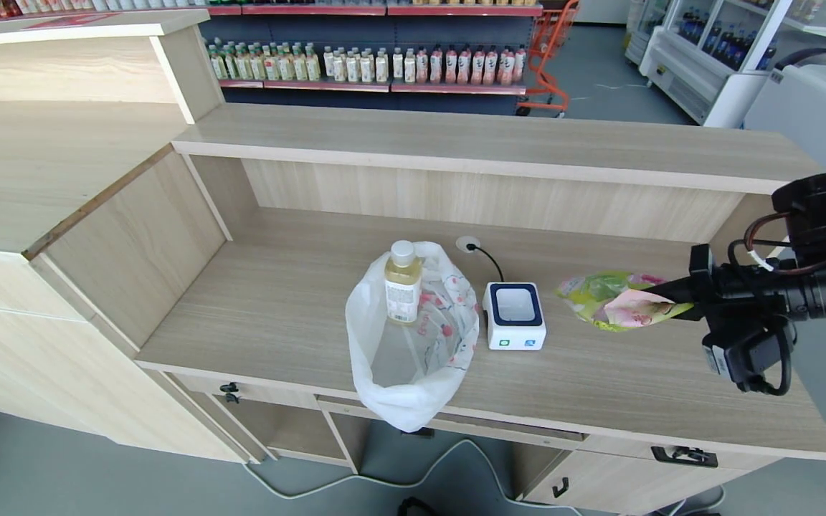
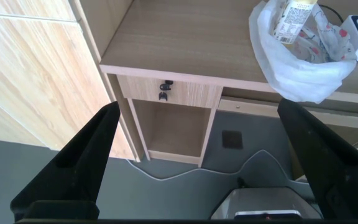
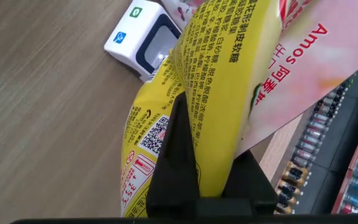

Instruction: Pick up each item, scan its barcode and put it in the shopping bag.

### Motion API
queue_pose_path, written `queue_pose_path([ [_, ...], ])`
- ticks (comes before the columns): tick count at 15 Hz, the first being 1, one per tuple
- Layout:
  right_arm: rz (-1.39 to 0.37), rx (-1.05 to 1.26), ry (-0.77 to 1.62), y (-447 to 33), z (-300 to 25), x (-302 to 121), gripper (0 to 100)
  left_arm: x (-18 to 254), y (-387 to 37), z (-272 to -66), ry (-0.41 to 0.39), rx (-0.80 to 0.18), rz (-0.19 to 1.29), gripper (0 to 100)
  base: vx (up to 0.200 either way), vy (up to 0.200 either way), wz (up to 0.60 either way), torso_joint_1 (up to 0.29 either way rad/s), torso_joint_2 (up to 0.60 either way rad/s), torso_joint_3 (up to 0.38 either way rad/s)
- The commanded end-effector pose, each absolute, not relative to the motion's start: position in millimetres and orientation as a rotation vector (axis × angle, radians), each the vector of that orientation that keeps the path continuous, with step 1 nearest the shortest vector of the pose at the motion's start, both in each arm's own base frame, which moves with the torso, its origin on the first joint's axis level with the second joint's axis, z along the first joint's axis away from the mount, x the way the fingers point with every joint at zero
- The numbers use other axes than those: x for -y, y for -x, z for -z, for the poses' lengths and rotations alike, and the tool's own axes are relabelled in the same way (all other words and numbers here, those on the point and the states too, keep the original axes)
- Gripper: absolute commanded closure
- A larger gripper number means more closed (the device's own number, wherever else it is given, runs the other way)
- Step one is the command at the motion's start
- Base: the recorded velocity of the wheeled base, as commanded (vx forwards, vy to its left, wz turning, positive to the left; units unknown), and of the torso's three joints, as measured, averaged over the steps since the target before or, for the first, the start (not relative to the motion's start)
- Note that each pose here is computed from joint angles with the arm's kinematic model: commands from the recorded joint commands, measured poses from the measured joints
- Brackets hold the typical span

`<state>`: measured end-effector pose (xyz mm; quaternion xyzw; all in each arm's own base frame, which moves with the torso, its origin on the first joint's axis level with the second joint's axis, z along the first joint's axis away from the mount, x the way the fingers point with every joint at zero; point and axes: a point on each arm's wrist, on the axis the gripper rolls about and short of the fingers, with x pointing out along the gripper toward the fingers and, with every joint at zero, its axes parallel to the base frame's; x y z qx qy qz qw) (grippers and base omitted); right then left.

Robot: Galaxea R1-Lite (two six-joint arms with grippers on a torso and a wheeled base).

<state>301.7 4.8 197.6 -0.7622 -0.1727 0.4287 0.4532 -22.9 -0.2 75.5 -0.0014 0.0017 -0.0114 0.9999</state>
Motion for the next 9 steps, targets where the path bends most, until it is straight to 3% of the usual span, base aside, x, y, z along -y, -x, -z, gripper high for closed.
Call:
queue_pose_path([
  [1,-1.081,0.451,1.891,-310.6,-191.7,-8.5,100,0.2,22.9,-75.4,0.003,-0.003,0.023,0,0.0,0.0,0.0,0.0,0.0,0.0],
  [9,-1.098,0.466,1.97,-332.7,-179.2,-8.1,100,0.2,22.9,-75.4,0.003,-0.003,0.023,0,0.0,0.0,0.0,0.0,0.0,0.0],
])
